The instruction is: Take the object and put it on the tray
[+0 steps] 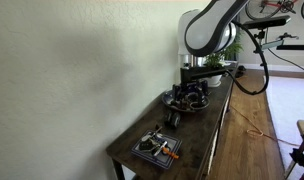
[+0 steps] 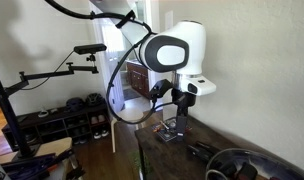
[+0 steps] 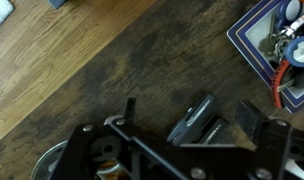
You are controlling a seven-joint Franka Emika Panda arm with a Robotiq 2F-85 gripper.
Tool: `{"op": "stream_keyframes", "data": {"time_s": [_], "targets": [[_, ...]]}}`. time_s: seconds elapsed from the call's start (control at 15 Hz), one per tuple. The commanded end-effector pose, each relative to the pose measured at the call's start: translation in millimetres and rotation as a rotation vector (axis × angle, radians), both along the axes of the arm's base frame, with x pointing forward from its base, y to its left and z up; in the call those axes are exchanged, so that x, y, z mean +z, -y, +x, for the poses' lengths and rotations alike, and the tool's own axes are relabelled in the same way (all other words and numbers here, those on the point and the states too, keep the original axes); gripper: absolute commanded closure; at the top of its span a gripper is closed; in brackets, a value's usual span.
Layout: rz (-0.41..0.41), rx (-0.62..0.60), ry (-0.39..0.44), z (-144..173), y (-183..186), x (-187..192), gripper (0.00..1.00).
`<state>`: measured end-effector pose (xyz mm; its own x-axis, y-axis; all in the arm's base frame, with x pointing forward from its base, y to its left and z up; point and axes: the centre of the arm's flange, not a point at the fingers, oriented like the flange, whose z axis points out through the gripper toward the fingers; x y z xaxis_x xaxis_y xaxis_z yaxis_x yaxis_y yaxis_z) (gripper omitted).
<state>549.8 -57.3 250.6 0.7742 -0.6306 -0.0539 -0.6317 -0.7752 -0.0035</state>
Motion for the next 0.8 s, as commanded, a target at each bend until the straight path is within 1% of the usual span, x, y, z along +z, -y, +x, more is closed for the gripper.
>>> {"op": "stream_keyframes", "data": {"time_s": [0.0, 0.13, 0.73], "targets": [[0.0, -0.001, 0.0, 0.1, 0.2, 0.0, 0.0], [0.0, -0.001, 0.0, 0.2, 0.3, 0.1, 0.0], [-0.032, -0.14, -0.042, 18.4, 12.0, -40.0, 0.0]]}}
